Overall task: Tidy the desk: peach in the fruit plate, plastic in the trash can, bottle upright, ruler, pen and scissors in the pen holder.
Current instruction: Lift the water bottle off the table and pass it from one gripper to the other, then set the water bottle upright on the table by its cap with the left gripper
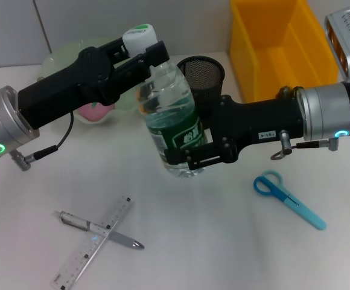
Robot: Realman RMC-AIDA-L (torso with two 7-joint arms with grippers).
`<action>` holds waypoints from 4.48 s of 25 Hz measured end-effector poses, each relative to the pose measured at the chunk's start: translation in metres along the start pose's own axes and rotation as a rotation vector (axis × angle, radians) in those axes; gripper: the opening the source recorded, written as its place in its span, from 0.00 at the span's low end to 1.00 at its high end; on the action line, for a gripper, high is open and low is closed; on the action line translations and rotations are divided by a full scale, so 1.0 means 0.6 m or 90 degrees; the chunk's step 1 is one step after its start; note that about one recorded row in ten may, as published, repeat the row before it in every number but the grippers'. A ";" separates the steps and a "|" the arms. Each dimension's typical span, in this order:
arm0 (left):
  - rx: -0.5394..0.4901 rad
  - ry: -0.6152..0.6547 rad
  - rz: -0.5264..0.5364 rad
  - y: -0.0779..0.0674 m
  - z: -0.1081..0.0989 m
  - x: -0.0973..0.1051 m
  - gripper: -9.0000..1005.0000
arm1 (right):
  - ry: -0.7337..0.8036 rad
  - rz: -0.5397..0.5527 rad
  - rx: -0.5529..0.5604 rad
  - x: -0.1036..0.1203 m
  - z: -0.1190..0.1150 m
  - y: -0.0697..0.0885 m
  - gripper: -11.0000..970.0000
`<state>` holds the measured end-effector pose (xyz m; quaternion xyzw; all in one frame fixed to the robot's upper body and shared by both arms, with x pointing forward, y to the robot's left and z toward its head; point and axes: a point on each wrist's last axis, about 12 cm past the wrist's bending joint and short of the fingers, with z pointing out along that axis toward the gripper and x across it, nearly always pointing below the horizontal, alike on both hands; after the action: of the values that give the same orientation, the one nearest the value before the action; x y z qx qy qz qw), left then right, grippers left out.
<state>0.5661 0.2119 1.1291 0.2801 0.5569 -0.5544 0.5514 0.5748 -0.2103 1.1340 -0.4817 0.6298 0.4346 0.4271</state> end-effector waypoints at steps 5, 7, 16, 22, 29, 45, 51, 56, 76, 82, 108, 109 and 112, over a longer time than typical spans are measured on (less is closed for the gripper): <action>0.000 -0.001 0.001 0.000 0.000 -0.001 0.44 | 0.001 0.000 0.008 -0.004 -0.002 -0.003 0.78; 0.000 -0.001 0.001 0.000 0.000 -0.001 0.44 | 0.002 -0.002 0.011 -0.005 -0.002 -0.004 0.81; -0.004 0.000 0.002 0.002 0.000 -0.001 0.44 | 0.005 -0.011 0.026 -0.016 -0.008 -0.009 0.83; -0.013 0.003 0.002 0.004 0.000 0.000 0.44 | 0.009 -0.018 0.037 -0.022 -0.014 -0.013 0.83; -0.025 0.007 0.002 0.008 -0.001 0.001 0.44 | 0.014 -0.021 0.044 -0.027 -0.019 -0.015 0.83; -0.045 0.011 0.003 0.011 -0.010 0.005 0.44 | 0.020 -0.016 0.060 -0.028 -0.035 -0.014 0.83; -0.067 0.007 0.014 0.012 -0.028 0.003 0.44 | 0.021 -0.009 0.077 -0.026 -0.052 -0.008 0.83; -0.102 0.010 0.034 0.014 -0.050 0.002 0.44 | 0.008 0.012 0.112 -0.015 -0.080 0.000 0.83; -0.346 0.010 0.203 0.027 -0.155 0.047 0.46 | -0.051 0.098 0.199 0.037 -0.158 0.024 0.83; -0.392 0.010 0.202 0.036 -0.157 0.059 0.46 | -0.005 0.104 0.160 0.046 -0.157 0.037 0.83; -0.410 0.045 0.255 0.034 -0.142 0.092 0.48 | 0.063 0.107 0.139 0.051 -0.158 0.036 0.83; -0.409 0.046 0.259 0.033 -0.141 0.094 0.48 | 0.063 0.107 0.139 0.051 -0.158 0.036 0.83; -0.408 0.047 0.260 0.033 -0.139 0.095 0.48 | 0.064 0.107 0.139 0.051 -0.158 0.035 0.83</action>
<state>0.5457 0.2768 1.0519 0.2183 0.6541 -0.2207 0.6898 0.5376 -0.3051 1.1321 -0.3992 0.7318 0.3732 0.4072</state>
